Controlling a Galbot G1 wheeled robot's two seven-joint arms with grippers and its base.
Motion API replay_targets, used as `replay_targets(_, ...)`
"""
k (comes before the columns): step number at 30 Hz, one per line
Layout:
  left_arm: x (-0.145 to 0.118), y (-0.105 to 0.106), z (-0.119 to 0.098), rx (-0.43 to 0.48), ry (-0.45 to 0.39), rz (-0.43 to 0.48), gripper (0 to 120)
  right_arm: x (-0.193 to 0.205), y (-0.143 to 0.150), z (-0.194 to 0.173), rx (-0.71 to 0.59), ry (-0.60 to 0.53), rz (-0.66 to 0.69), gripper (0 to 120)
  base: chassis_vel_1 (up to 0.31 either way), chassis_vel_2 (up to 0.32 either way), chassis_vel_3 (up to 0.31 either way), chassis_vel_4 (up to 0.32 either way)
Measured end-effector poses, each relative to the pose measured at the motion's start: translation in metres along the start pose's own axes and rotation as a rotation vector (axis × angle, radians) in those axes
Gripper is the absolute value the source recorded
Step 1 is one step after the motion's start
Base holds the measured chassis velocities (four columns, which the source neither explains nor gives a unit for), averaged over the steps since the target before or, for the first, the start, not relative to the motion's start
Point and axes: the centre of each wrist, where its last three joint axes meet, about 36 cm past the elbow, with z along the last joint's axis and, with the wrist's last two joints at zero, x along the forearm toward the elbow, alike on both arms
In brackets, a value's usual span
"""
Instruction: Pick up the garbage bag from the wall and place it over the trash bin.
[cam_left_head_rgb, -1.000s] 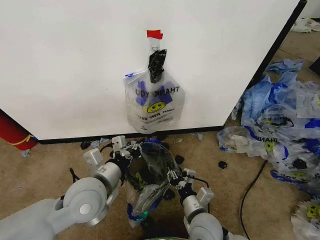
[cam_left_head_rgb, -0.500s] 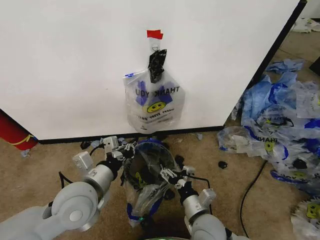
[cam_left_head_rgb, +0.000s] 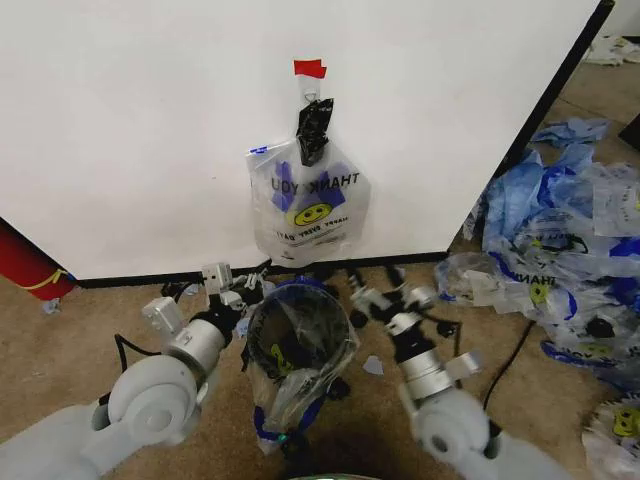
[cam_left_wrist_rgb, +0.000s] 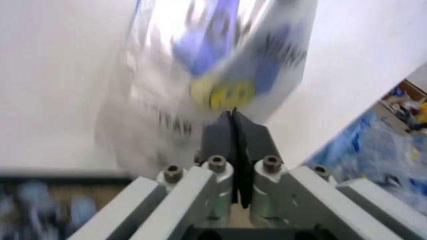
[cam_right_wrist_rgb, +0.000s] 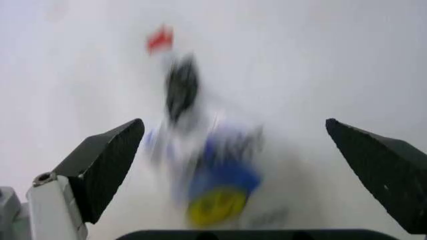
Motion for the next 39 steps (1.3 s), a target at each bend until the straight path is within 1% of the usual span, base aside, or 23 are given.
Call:
replay_targets(1, -0.004, 0.001, 0.002, -0.04, -0.042, -0.001, 9, -0.004, -0.003, -0.012, 0.026, -0.057, 0.013, 100, 0.0, 0.0, 0.0, 0.0)
replay_targets(3, -0.009, 0.001, 0.006, -0.084, -0.102, 0.006, 17, -0.003, -0.011, -0.03, 0.078, -0.131, 0.046, 100, 0.0, 0.0, 0.0, 0.0)
replay_targets(4, -0.009, 0.001, 0.006, -0.084, -0.102, 0.006, 17, -0.003, -0.011, -0.03, 0.078, -0.131, 0.046, 100, 0.0, 0.0, 0.0, 0.0)
replay_targets(8, -0.017, 0.001, 0.018, -0.122, -0.172, 0.01, 34, 0.007, -0.026, -0.063, 0.193, -0.231, 0.111, 100, 0.0, 0.0, 0.0, 0.0)
replay_targets(9, -0.018, 0.002, 0.02, -0.124, -0.181, 0.009, 34, 0.01, -0.028, -0.067, 0.209, -0.242, 0.123, 100, 0.0, 0.0, 0.0, 0.0)
replay_targets(10, -0.019, 0.002, 0.023, -0.127, -0.191, 0.008, 41, 0.013, -0.028, -0.071, 0.223, -0.252, 0.135, 100, 0.0, 0.0, 0.0, 0.0)
replay_targets(11, -0.02, 0.003, 0.026, -0.131, -0.203, 0.009, 45, 0.016, -0.028, -0.075, 0.239, -0.26, 0.146, 100, 0.0, 0.0, 0.0, 0.0)
replay_targets(12, -0.02, 0.003, 0.026, -0.131, -0.203, 0.009, 45, 0.016, -0.028, -0.075, 0.239, -0.26, 0.146, 100, 0.0, 0.0, 0.0, 0.0)
replay_targets(13, -0.022, 0.005, 0.03, -0.14, -0.225, 0.01, 52, 0.022, -0.028, -0.08, 0.267, -0.27, 0.17, 100, 0.0, 0.0, 0.0, 0.0)
replay_targets(16, -0.023, 0.008, 0.036, -0.166, -0.266, 0.001, 59, 0.031, -0.027, -0.087, 0.306, -0.283, 0.2, 100, 0.0, 0.0, 0.0, 0.0)
replay_targets(17, -0.023, 0.011, 0.039, -0.185, -0.293, -0.011, 67, 0.037, -0.027, -0.091, 0.325, -0.29, 0.219, 100, 0.0, 0.0, 0.0, 0.0)
replay_targets(18, -0.024, 0.012, 0.041, -0.19, -0.309, -0.02, 71, 0.04, -0.027, -0.093, 0.338, -0.293, 0.233, 100, 0.0, 0.0, 0.0, 0.0)
replay_targets(19, -0.024, 0.012, 0.041, -0.19, -0.309, -0.02, 71, 0.04, -0.027, -0.093, 0.338, -0.293, 0.233, 100, 0.0, 0.0, 0.0, 0.0)
replay_targets(22, -0.022, 0.019, 0.049, -0.191, -0.375, -0.074, 83, 0.058, -0.029, -0.09, 0.421, -0.281, 0.309, 100, 0.0, 0.0, 0.0, 0.0)
replay_targets(23, -0.02, 0.024, 0.053, -0.199, -0.391, -0.096, 90, 0.065, -0.029, -0.086, 0.458, -0.265, 0.34, 100, 0.0, 0.0, 0.0, 0.0)
replay_targets(26, -0.015, 0.036, 0.058, -0.221, -0.425, -0.145, 98, 0.081, -0.032, -0.078, 0.525, -0.231, 0.374, 100, 0.0, 0.0, 0.0, 0.0)
replay_targets(27, -0.015, 0.036, 0.058, -0.221, -0.425, -0.145, 98, 0.081, -0.032, -0.078, 0.525, -0.231, 0.374, 100, 0.0, 0.0, 0.0, 0.0)
replay_targets(31, -0.004, 0.049, 0.068, -0.254, -0.45, -0.204, 100, 0.099, -0.038, -0.062, 0.546, -0.187, 0.409, 100, 0.0, 0.0, 0.0, 0.0)
replay_targets(34, -0.001, 0.069, 0.079, -0.283, -0.476, -0.2, 100, 0.105, -0.045, -0.047, 0.547, -0.161, 0.407, 100, 0.0, 0.0, 0.0, 0.0)
replay_targets(35, -0.001, 0.069, 0.079, -0.283, -0.476, -0.2, 100, 0.105, -0.045, -0.047, 0.547, -0.161, 0.407, 100, 0.0, 0.0, 0.0, 0.0)
replay_targets(39, 0.003, 0.096, 0.083, -0.315, -0.499, -0.19, 100, 0.108, -0.051, -0.028, 0.528, -0.122, 0.401, 100, 0.0, 0.0, 0.0, 0.0)
